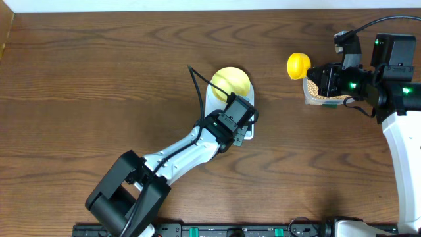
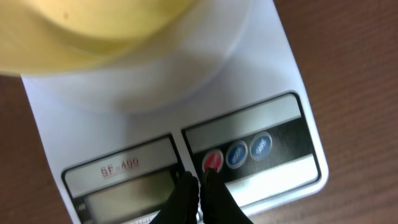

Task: Scoop item into bowl and weigh 50g on scale
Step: 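Move the left gripper to the scale's buttons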

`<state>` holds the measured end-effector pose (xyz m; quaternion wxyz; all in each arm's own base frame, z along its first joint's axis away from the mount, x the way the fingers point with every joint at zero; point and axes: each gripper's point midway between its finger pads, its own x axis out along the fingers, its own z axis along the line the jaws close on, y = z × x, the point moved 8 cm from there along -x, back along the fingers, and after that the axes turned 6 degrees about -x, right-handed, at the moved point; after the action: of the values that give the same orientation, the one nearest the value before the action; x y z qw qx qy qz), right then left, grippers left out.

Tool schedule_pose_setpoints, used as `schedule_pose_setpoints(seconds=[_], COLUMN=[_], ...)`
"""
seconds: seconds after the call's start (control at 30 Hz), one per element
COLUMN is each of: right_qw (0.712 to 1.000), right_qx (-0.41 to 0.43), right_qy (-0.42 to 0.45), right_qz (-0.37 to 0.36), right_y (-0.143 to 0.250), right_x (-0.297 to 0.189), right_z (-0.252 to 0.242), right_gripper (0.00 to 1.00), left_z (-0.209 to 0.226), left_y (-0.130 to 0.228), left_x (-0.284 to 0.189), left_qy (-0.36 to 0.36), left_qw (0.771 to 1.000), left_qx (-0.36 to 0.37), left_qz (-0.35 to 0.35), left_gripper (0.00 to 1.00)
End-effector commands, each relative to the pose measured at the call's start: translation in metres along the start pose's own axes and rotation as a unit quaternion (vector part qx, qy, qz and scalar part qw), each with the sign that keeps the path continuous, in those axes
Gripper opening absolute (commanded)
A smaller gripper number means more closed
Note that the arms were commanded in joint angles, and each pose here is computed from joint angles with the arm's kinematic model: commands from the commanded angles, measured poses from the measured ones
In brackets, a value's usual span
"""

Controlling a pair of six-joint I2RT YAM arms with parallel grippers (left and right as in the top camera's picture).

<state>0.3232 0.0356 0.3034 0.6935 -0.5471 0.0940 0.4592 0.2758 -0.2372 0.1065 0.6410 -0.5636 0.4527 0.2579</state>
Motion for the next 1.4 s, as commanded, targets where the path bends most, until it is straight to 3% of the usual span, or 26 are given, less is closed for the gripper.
schedule_pose_setpoints(seconds=[0.0,1.37], right_qw=[1.0,1.0], right_qx=[-0.014,-0.015], right_qy=[-0.007,0.002], right_qz=[-0.004,-0.003], right_y=[-0.002,-0.002], right_x=[-0.002,-0.002], right_z=[0.002,0.0], right_gripper=[0.01,0.01], left_z=[0.002,-0.007], left_y=[-0.001,0.011], left_x=[0.004,0.028], left_qy=[-0.018,-0.019], left_qw=[1.0,1.0], left_qx=[0.011,0.024], left_qz=[-0.012,0.002], left_gripper=[0.07,0.07])
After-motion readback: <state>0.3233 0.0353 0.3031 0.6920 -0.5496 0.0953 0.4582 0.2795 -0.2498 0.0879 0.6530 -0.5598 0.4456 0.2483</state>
